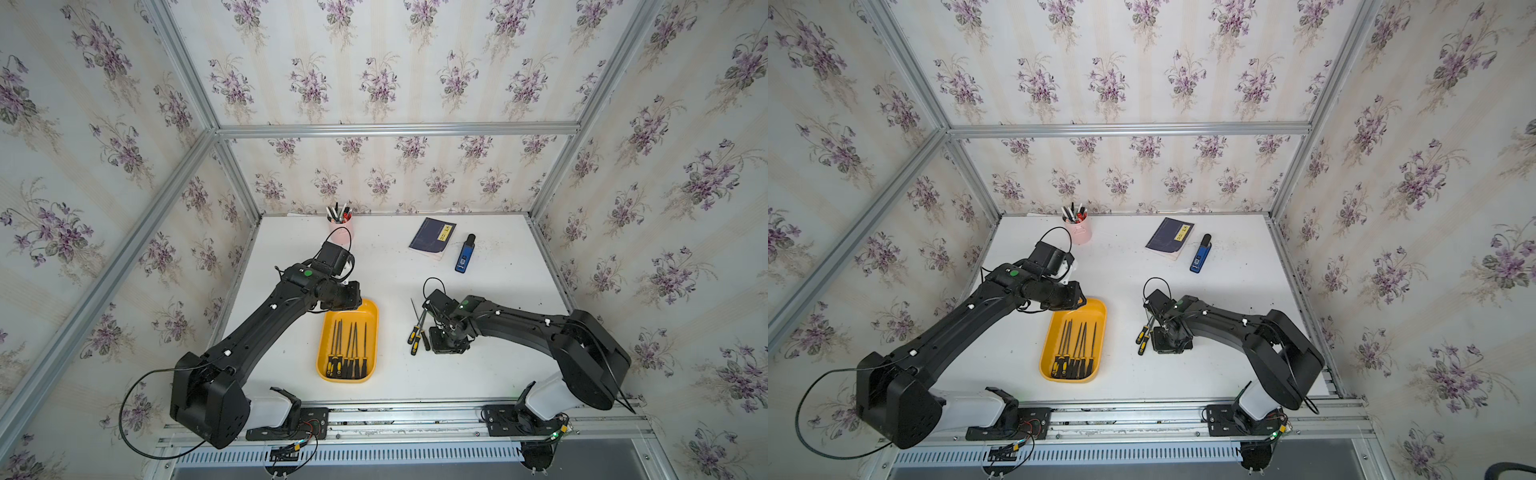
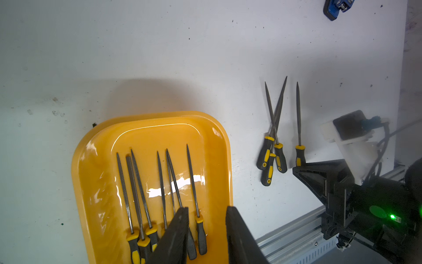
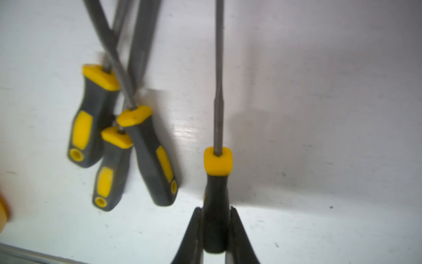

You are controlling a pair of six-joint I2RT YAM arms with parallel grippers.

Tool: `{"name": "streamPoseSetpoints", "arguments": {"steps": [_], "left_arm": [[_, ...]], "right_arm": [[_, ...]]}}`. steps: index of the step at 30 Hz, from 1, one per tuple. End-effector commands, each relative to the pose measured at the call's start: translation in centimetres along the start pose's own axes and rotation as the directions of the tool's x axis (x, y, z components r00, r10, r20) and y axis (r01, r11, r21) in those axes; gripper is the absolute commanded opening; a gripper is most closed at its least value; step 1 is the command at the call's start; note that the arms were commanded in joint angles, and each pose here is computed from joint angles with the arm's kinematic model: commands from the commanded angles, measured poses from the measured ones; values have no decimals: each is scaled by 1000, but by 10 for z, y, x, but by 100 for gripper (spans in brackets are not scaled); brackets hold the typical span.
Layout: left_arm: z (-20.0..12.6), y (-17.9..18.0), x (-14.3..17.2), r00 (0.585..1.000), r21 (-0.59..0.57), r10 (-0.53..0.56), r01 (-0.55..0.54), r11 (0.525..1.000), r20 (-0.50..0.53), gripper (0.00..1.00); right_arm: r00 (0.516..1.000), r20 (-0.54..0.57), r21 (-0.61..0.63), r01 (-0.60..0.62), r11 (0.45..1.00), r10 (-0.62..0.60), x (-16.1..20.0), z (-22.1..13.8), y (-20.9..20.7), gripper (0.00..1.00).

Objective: Put the file tool into the storage box
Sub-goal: Pick up the file tool from the center of the board.

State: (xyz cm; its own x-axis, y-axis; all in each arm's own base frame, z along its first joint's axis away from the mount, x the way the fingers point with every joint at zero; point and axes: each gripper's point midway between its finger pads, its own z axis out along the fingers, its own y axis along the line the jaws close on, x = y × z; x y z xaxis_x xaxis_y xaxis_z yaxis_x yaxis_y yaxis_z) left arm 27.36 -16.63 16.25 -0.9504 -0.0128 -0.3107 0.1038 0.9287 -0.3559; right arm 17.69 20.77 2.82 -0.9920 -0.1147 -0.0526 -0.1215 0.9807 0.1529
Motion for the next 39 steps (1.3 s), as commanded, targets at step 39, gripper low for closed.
{"name": "streamPoseSetpoints", "arguments": {"steps": [39], "left_arm": [[4,-154,-39,996,480,-44,76,874,-78,54]], "right_arm": [[949,314,-572,199,796,-11,-16,-120,102,0]]}}
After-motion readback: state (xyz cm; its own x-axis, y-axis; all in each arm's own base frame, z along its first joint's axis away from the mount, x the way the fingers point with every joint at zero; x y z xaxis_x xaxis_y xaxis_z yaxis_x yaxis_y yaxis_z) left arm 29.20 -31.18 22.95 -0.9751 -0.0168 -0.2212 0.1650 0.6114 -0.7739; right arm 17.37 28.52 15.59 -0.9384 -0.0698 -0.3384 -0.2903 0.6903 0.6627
